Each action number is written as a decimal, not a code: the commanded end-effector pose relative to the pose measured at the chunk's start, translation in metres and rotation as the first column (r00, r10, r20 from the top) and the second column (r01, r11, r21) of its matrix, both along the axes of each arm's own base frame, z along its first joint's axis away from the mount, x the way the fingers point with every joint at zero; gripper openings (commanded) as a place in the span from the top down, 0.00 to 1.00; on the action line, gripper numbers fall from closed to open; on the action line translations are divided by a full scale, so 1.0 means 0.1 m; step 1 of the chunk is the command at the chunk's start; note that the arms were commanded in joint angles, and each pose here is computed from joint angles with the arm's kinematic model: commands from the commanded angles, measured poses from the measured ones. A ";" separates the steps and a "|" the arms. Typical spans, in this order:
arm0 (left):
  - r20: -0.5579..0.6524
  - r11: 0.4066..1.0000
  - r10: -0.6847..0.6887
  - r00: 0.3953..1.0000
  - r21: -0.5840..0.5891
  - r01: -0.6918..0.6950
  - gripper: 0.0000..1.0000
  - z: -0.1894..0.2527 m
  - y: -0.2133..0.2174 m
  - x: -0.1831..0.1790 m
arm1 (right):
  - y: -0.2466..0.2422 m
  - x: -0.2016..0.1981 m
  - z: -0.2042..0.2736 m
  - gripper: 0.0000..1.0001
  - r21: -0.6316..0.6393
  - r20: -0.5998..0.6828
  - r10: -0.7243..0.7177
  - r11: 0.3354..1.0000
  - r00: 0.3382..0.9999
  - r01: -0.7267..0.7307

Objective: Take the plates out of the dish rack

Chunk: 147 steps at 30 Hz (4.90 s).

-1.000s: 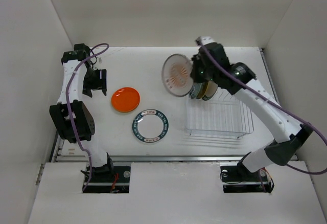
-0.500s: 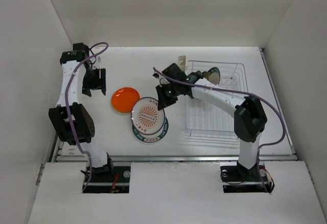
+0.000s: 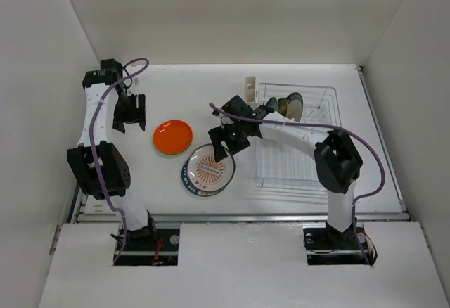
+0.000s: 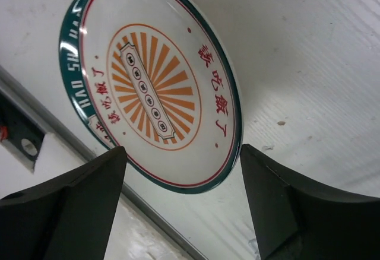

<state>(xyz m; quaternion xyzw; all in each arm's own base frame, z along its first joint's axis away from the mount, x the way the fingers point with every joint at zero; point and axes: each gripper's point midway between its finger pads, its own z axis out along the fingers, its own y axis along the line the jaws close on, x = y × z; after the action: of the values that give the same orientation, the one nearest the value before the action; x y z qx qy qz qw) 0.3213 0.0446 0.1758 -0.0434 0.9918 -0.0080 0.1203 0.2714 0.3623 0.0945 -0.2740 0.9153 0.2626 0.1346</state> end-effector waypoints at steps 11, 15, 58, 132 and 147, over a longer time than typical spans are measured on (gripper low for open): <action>0.029 1.000 0.015 0.999 0.013 -0.015 0.38 0.16 0.03 -0.08 | 0.05 0.08 0.04 0.16 -0.071 0.094 -0.009 0.997 0.996 0.015; 0.029 1.000 0.015 0.999 0.013 -0.015 0.38 0.16 0.03 -0.08 | 0.05 0.20 -0.01 0.16 -0.091 0.133 -0.042 0.994 0.990 0.054; 0.038 1.000 0.017 0.999 0.023 -0.018 0.38 0.17 0.04 -0.11 | -0.65 0.73 1.65 0.08 0.032 0.527 -0.463 0.849 0.712 0.528; 0.029 0.997 0.038 0.999 0.070 -0.040 0.37 0.19 0.12 -0.16 | 0.35 0.00 0.17 0.61 0.087 0.005 0.072 0.994 0.997 -0.072; 0.019 0.997 0.038 0.999 0.069 -0.040 0.37 0.16 0.12 -0.16 | 0.24 0.11 -0.27 0.17 -0.235 0.165 0.004 0.971 0.986 0.035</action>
<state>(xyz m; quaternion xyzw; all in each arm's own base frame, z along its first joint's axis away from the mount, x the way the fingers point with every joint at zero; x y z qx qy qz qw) 0.3150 0.0546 0.1835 -0.0493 0.9902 0.0239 0.1282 0.2767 0.3802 0.0657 -0.2999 0.9285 0.1510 0.1586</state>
